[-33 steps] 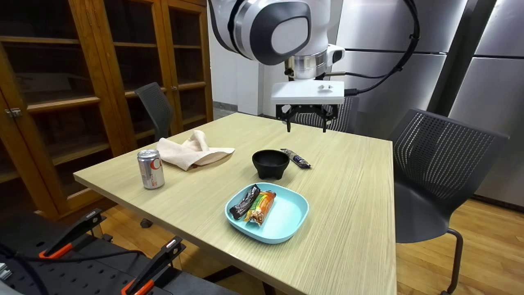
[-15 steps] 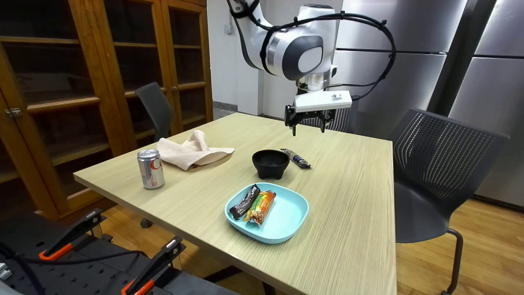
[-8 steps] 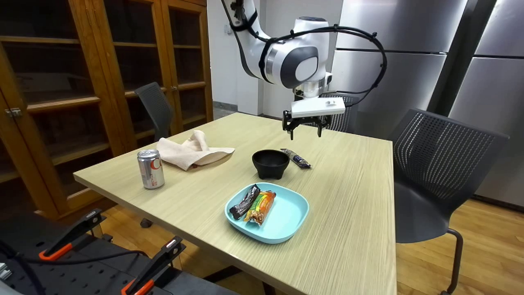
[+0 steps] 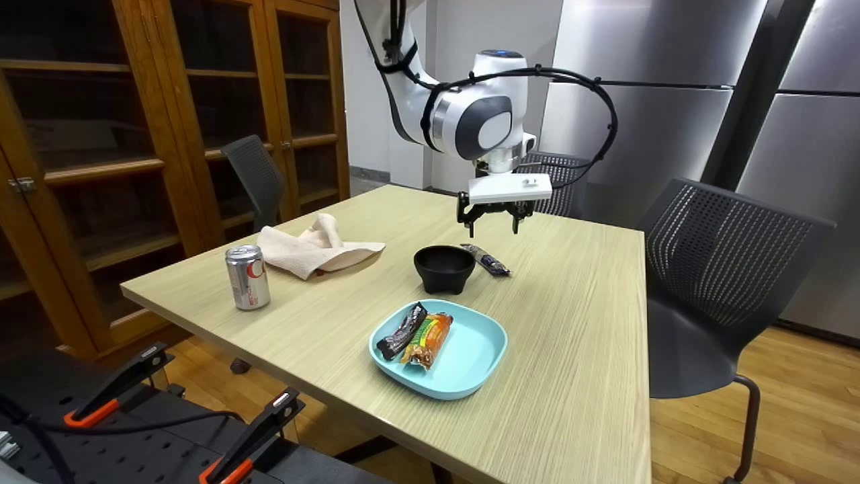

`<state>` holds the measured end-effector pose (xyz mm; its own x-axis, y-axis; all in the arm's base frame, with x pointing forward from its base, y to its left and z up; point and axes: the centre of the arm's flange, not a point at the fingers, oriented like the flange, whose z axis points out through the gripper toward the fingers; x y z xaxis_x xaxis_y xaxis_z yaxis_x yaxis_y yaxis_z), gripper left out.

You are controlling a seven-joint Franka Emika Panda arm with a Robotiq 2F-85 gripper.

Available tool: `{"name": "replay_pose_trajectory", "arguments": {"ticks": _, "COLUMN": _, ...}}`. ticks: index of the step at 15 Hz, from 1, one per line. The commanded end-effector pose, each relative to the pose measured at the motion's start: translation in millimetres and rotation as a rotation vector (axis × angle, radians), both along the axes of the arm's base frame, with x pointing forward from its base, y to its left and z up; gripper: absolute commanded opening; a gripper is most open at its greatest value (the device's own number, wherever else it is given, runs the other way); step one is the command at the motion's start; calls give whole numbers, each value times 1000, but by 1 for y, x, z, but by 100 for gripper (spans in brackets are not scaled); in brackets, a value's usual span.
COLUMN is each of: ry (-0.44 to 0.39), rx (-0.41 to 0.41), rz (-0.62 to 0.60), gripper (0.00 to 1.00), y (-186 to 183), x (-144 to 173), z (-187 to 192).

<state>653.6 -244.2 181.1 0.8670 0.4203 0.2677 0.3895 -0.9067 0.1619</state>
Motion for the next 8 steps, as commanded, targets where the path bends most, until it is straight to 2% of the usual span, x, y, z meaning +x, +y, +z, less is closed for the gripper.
{"name": "replay_pose_trajectory", "arguments": {"ticks": 1, "ry": 7, "rx": -20, "rz": -24, "gripper": 100, "y": -3, "x": 25, "z": -10}}
{"name": "replay_pose_trajectory", "arguments": {"ticks": 4, "ry": 11, "rx": -35, "rz": -50, "gripper": 100, "y": -3, "x": 31, "z": -17}}
{"name": "replay_pose_trajectory", "arguments": {"ticks": 5, "ry": 4, "rx": -15, "rz": -27, "gripper": 100, "y": 0, "x": 13, "z": -15}}
{"name": "replay_pose_trajectory", "arguments": {"ticks": 8, "ry": 9, "rx": -12, "rz": -30, "gripper": 100, "y": 1, "x": 13, "z": -20}}
